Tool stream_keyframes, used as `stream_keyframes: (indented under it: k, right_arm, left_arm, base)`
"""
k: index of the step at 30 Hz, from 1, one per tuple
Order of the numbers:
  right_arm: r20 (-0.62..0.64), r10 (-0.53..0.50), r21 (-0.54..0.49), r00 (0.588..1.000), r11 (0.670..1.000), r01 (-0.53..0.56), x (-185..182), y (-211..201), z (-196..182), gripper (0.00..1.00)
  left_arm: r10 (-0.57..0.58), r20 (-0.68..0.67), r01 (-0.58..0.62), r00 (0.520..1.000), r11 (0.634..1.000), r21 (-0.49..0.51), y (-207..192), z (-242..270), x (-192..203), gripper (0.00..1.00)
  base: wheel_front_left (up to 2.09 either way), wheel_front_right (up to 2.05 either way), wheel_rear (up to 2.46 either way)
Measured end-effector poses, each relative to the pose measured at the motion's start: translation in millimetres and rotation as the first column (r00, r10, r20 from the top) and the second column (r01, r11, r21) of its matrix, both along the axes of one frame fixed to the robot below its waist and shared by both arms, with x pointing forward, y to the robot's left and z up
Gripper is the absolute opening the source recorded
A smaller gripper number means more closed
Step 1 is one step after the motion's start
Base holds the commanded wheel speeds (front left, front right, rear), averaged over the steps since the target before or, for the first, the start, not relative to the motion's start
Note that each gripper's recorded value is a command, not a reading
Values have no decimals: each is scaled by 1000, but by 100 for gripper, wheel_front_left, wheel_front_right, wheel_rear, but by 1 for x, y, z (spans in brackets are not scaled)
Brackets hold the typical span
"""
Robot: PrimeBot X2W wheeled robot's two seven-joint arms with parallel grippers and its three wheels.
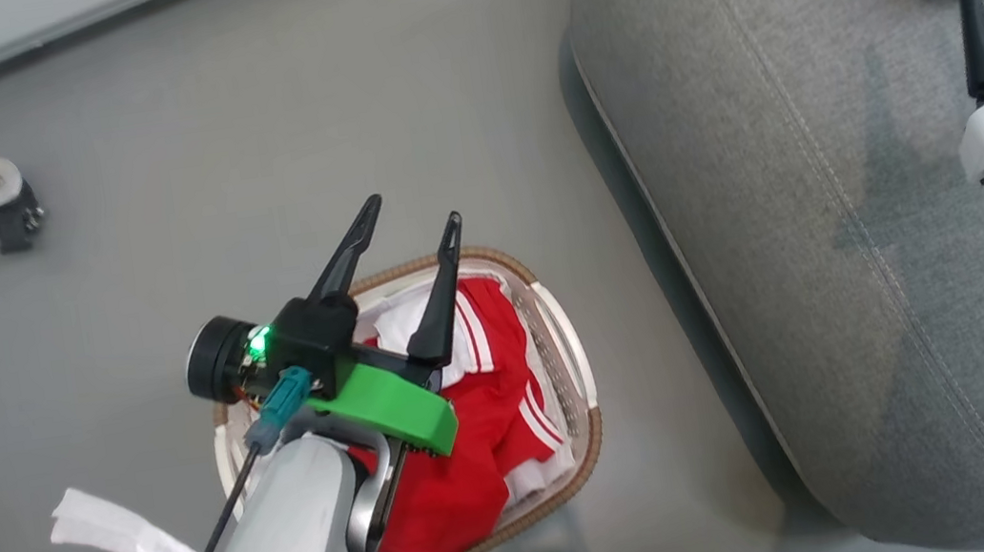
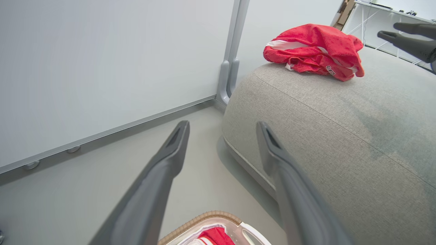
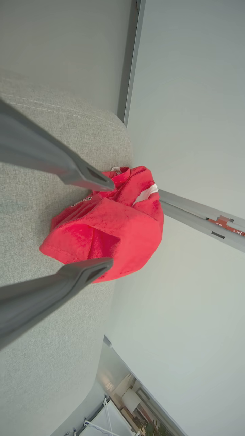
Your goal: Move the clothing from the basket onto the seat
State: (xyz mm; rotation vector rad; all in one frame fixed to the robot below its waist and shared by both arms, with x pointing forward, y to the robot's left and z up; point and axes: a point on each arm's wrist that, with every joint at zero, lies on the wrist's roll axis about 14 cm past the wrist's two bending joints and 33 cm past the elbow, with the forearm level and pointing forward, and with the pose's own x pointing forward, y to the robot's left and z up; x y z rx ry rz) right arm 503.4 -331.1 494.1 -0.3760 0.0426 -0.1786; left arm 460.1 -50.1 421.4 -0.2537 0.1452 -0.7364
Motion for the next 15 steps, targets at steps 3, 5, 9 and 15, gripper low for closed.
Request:
stream_keyframes:
  k: [3,5,9,15]
  right_arm:
    - [35,27,9,999,1000,-27,-6,11,15,100]
    - [62,49,19,997,999,-50,-11,22,24,100]
    - [104,92,57,990,994,-98,-22,48,36,100]
    - [148,161,138,976,974,-181,-42,92,42,100]
  left_arm:
    - [58,15,-58,998,998,-13,14,15,-1,100]
    - [109,18,-109,994,994,-18,29,23,-4,100]
    - [219,17,-219,975,976,-20,63,34,-10,100]
    - [366,23,-366,930,930,1,114,41,-31,100]
  base:
    - [0,0,0]
    - [0,0,0]
    - [0,0,0]
    - [0,0,0]
